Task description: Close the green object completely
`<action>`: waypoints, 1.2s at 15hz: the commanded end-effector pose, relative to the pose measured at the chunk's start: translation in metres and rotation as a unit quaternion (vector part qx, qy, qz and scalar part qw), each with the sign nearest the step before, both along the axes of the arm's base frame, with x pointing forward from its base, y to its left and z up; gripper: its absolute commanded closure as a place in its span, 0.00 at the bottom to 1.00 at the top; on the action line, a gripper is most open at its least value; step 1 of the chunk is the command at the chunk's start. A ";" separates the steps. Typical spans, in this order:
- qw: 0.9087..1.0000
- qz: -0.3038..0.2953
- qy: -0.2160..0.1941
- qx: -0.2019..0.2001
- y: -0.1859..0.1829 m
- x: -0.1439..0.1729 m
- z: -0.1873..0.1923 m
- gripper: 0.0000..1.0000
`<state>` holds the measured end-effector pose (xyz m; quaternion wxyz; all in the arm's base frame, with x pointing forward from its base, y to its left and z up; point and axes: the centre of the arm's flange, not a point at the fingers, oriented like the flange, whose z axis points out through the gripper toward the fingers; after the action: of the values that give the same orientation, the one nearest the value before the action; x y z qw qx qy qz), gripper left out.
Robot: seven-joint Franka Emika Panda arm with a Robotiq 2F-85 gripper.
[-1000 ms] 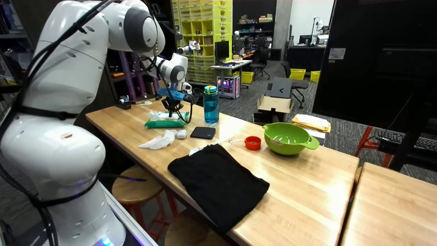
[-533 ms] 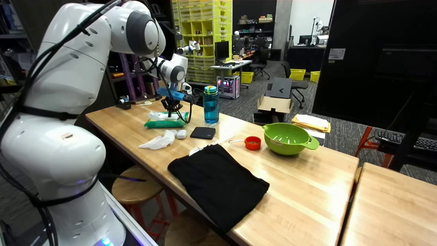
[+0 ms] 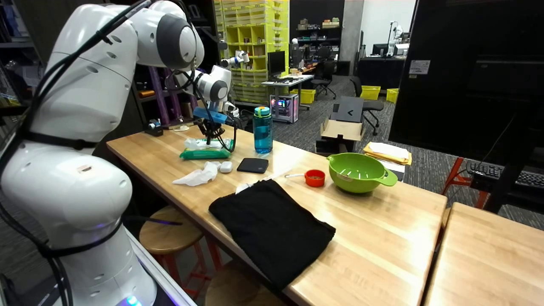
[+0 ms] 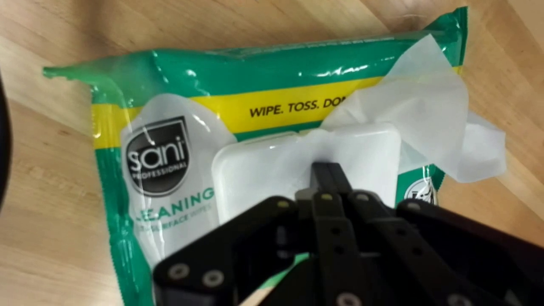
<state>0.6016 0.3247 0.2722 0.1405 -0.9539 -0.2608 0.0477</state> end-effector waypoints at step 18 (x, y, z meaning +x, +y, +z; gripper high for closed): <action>1.000 0.007 0.020 0.017 0.007 -0.024 0.015 1.00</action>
<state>0.5909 0.3345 0.2831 0.1564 -0.9495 -0.2667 0.0525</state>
